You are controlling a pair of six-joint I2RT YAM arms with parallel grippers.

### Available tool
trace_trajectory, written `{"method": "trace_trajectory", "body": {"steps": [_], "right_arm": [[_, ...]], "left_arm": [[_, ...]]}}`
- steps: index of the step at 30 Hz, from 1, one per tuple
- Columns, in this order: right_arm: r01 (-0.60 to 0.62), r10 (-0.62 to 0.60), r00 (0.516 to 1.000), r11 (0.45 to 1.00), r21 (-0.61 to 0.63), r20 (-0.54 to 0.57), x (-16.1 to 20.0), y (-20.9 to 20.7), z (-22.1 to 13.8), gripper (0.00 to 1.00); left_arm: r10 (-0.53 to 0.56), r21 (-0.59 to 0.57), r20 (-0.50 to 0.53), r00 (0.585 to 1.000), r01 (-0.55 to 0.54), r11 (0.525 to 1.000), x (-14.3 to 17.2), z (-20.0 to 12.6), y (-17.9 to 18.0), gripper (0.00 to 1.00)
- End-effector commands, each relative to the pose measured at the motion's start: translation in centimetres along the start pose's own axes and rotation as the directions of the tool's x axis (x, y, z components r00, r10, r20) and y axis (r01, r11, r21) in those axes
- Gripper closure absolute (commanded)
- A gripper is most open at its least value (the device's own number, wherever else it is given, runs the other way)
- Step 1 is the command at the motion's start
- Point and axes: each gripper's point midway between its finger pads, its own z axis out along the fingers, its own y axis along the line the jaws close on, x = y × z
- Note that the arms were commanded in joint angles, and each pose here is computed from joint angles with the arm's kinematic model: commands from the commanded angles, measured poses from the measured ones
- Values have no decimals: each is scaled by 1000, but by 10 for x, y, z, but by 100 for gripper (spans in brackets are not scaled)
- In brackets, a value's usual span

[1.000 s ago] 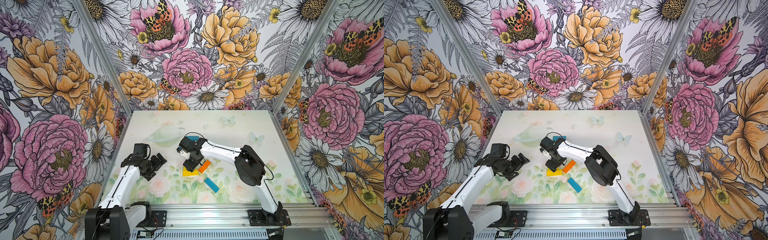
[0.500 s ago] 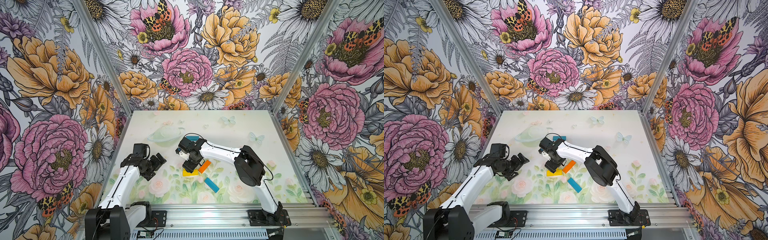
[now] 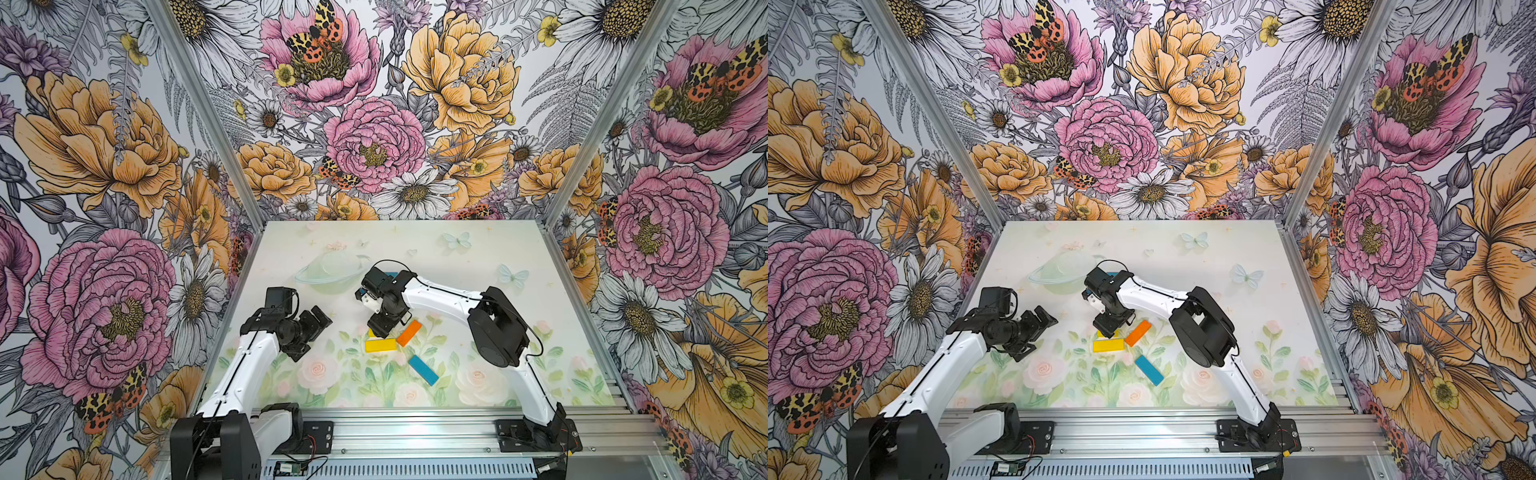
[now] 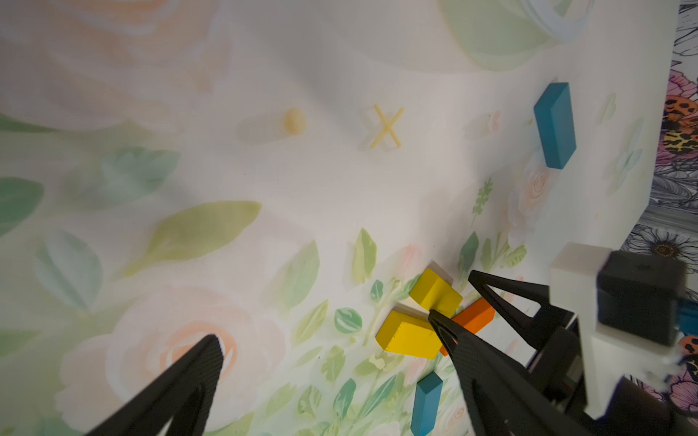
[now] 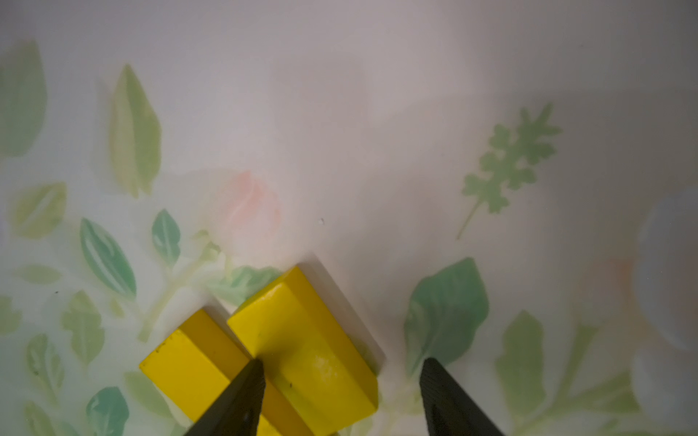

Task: Assemble the number 7 with building blocks
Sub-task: Pick up the building block from the center of the board, then place the building block at the center of the board.

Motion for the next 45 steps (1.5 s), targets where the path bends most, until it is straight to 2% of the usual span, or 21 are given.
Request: {"method": "trace_trajectory", "body": {"steps": [1,9,11,17,22,26,31,37,38,40,42,45], "right_arm": [[17,-16,999,1000,23,-48,13,-3,12,33],[55,-55,996,998,0,-76,22,16,19,40],[56,-56,995,998,5,-77,23,15,20,45],[61,-60,996,998,22,-60,16,9,16,70],[17,-16,1000,999,33,-16,6,-9,0,88],[-99,96,994,993,57,57,-8,-42,-25,89],[-342,329,932,937,67,151,-22,-113,-48,87],[-488,480,858,873,0,185,-25,-168,-51,86],[-525,516,835,851,-3,190,-24,-177,-51,88],[-610,598,777,792,3,198,-20,-192,-51,99],[-672,654,727,740,20,211,-17,-204,-50,100],[-687,664,710,727,20,232,-26,-210,-49,97]], "left_arm": [[6,15,31,1000,-7,1000,-8,-5,-4,1],[0,16,23,1000,-1,1000,-10,-1,-3,1],[0,17,23,1000,-1,1000,-10,-1,-4,1],[0,18,22,1000,-1,1000,-12,-1,-4,1],[0,16,19,1000,0,1000,-13,0,-3,1],[-5,16,20,1000,5,1000,-13,0,-2,1],[-6,20,14,1000,6,1000,-15,0,-5,1],[-1,25,10,1000,1,1000,-17,0,-7,1],[-1,25,9,1000,1,1000,-16,-1,-7,1],[0,27,8,1000,0,1000,-16,-1,-7,1],[-2,26,9,1000,2,1000,-17,-1,-6,1],[-4,21,7,1000,3,1000,-18,0,-5,1]]}}
